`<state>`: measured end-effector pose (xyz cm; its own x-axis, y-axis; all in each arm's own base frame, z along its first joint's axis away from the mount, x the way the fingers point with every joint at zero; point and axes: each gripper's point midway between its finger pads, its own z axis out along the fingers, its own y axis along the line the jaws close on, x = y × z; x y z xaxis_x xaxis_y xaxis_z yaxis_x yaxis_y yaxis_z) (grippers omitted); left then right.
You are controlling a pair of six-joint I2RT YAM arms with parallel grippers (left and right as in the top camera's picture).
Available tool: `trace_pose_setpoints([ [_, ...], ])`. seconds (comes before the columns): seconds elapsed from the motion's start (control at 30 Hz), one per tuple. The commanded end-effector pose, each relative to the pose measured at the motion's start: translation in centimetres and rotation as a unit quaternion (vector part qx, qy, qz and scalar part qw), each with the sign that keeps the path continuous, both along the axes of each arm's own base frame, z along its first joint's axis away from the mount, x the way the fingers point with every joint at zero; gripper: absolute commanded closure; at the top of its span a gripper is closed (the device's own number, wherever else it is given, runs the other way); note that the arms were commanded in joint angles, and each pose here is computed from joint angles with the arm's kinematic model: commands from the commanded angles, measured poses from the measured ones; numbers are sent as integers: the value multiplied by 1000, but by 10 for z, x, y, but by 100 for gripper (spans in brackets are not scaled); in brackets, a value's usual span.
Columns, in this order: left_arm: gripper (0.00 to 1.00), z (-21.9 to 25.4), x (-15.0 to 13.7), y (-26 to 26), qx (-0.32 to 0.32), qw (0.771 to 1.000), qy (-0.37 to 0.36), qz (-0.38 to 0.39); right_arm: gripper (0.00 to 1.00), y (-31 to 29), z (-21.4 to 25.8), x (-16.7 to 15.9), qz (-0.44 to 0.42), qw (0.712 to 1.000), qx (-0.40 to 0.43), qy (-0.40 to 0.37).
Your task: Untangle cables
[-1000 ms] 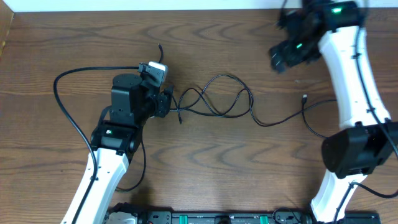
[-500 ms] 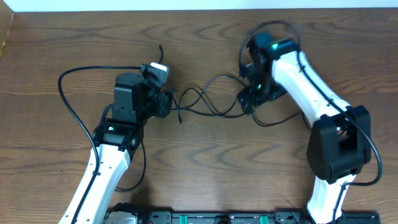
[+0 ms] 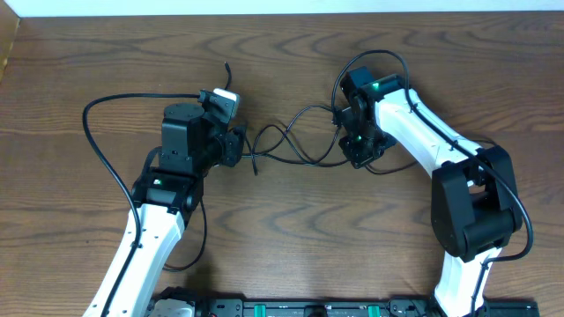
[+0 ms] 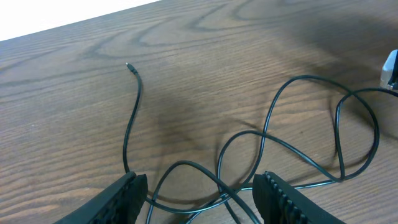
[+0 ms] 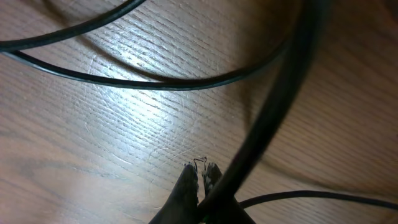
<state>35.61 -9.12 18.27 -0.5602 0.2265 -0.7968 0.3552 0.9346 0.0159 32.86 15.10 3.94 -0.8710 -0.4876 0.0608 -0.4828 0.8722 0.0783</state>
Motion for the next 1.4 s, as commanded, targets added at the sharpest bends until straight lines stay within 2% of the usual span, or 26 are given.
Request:
trace_pose_setpoints([
  [0.0,40,3,2,0,-1,1000,-3,-3,99,5,11,13,-35,999,6,-20],
  [0.17,40,3,2,0,-1,1000,-2,-3,99,16,70,41,-38,994,36,-91],
  [0.3,40,3,2,0,-1,1000,-2,-3,99,13,155,64,-43,979,46,-194],
  [0.4,40,3,2,0,-1,1000,-2,-3,99,2,227,77,-55,954,46,-290],
  [0.57,40,3,2,0,-1,1000,-2,-3,99,-32,350,76,-100,884,37,-455],
  [0.73,40,3,2,0,-1,1000,-2,-3,99,-83,453,49,-169,794,29,-583],
  [0.83,40,3,2,0,-1,1000,-2,-3,99,-110,495,29,-191,751,36,-631],
  [1.07,40,3,2,0,-1,1000,-2,-3,99,-155,560,-16,-232,664,40,-709],
  [1.17,41,3,2,0,-1,1000,-2,-3,99,-154,569,-27,-225,656,60,-718],
  [1.3,41,3,2,0,-1,1000,-3,-4,99,-128,555,-20,-178,689,104,-694],
  [1.37,52,3,2,-1,-2,1000,-2,-6,99,-119,543,-9,-165,709,112,-676],
])
